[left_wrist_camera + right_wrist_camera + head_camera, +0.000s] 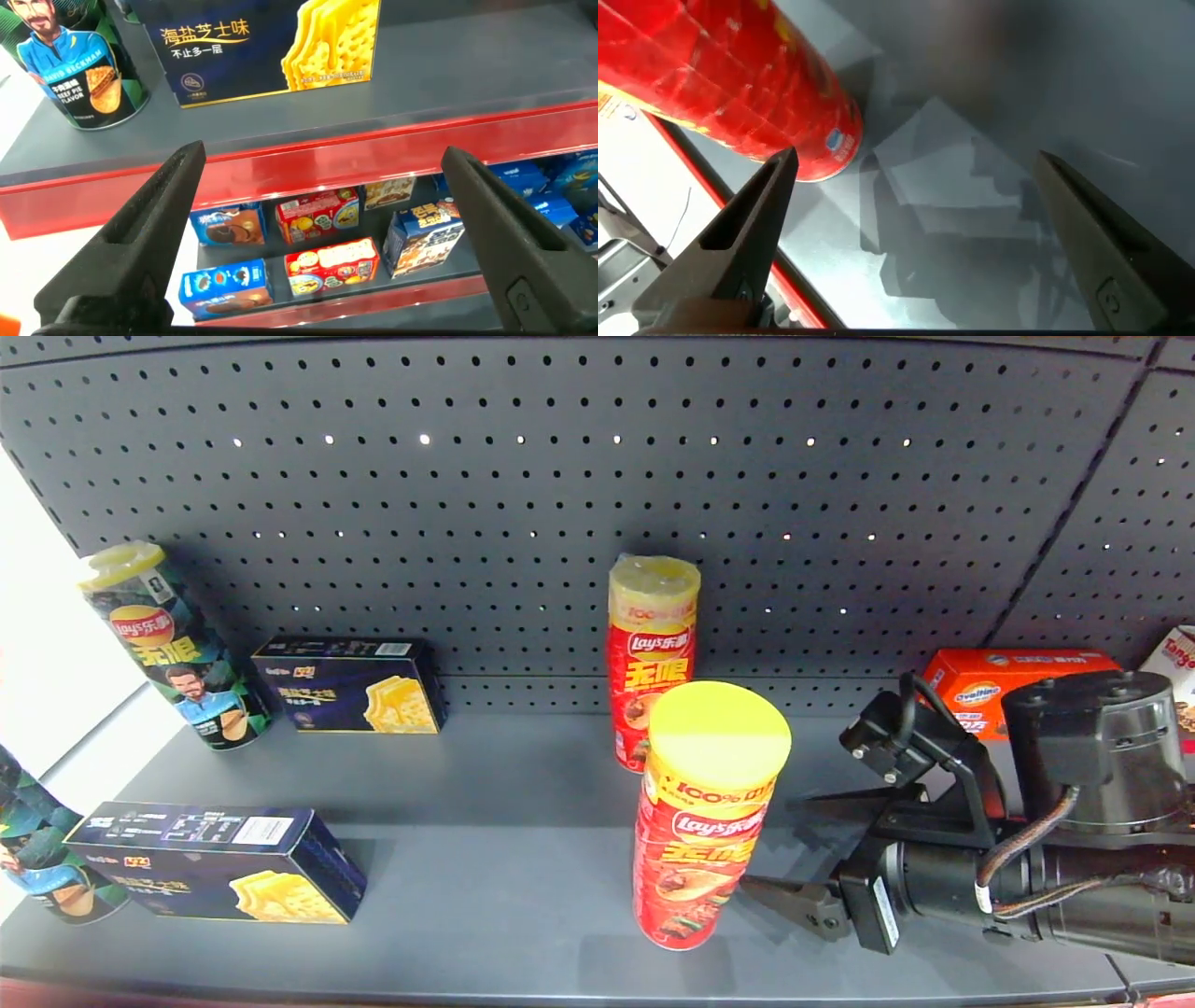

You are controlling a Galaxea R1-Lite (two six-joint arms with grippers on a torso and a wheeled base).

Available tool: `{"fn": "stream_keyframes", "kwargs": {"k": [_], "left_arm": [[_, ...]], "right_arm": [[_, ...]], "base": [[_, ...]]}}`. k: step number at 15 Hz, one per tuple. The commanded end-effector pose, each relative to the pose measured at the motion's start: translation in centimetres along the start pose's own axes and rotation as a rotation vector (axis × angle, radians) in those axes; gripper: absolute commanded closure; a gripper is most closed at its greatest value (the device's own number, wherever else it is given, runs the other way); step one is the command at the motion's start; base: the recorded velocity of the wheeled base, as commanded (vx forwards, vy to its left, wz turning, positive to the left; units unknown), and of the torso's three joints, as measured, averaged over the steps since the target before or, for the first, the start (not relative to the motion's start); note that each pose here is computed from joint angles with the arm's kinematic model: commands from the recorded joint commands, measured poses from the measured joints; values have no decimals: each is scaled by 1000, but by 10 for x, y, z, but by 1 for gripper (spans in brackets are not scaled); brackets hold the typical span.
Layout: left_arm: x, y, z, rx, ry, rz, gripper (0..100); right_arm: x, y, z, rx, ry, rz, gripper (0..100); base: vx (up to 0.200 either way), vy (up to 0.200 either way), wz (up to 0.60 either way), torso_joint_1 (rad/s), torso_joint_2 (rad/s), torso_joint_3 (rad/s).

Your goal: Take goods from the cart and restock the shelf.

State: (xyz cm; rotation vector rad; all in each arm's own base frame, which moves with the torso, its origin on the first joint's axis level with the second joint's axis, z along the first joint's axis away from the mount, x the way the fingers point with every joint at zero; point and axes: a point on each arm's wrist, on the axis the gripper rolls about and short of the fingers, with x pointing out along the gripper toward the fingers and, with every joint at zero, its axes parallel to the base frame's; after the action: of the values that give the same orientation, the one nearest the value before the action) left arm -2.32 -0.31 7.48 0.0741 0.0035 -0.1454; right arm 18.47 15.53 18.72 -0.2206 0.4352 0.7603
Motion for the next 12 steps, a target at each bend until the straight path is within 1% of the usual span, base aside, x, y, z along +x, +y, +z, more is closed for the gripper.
{"fn": "stream_keyframes", "kwargs": {"k": [1, 6, 12], "left_arm": [[0, 0, 0, 0, 3, -1, 0], [0, 0, 0, 0, 3, -1, 0], [0, 0, 0, 0, 2, -1, 0]], "right_arm": [[3, 2, 1, -4, 3, 7, 0], [3, 1, -1, -3, 9, 5, 0], [8, 3, 4, -8, 3, 14, 0]], "base": [[0, 0, 0, 0, 0, 0], [0, 0, 0, 0, 0, 0], [0, 0, 0, 0, 0, 0]]}}
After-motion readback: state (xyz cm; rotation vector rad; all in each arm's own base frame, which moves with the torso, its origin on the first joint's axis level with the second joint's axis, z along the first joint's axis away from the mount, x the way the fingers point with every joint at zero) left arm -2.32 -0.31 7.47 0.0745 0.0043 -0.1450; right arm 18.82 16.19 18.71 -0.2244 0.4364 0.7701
